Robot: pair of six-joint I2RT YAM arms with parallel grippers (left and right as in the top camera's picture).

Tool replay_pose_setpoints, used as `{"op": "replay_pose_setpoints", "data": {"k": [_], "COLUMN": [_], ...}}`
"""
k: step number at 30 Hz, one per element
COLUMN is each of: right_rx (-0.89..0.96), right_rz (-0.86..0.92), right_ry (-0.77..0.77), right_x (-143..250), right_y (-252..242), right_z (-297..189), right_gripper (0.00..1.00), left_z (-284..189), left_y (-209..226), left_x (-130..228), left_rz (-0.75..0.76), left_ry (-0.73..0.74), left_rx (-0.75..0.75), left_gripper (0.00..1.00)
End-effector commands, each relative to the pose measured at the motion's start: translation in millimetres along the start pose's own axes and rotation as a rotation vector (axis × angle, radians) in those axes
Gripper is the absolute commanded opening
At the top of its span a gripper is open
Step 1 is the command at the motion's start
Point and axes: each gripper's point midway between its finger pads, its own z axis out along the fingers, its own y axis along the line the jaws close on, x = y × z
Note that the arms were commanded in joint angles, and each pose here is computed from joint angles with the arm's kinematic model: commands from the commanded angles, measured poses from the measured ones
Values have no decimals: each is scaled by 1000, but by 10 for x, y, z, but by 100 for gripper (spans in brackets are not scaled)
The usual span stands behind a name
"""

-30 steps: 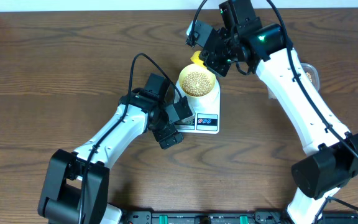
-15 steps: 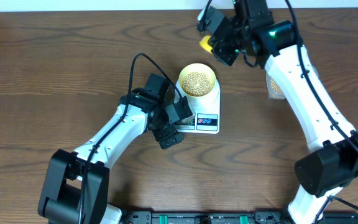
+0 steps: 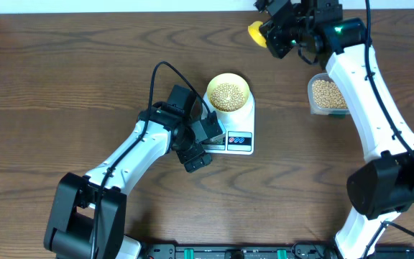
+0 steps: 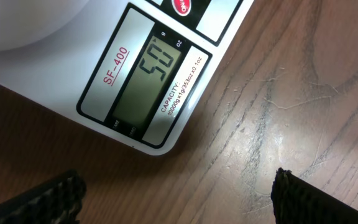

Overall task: Scoop item into bowl and weigh 50g on scale
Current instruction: 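Lift the empty scoop up and right away from the bowl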

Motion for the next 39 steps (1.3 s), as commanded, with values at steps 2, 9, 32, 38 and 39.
{"op": "replay_pose_setpoints", "data": {"k": [2, 9, 32, 38, 39], "right_rx": [-23, -63, -238, -257, -259], "right_rz": [30, 20, 168, 168, 167], "right_ry": [-6, -53, -23, 0, 1], "right_x": [60, 32, 151, 199, 200], "right_y": [-67, -70, 324, 426, 437], "right_z": [197, 417, 726, 769, 773], "right_gripper": [1, 1, 1, 1, 1], "left_z": [32, 32, 32, 33, 32], "left_y": [-16, -15, -14, -16, -15], "left_x": [41, 40, 41, 43, 41], "left_rz": [14, 14, 14, 14, 14], "left_ry": [16, 16, 16, 17, 16], "left_rx": [6, 6, 5, 6, 6], "left_gripper": [98, 98, 98, 98, 98]}}
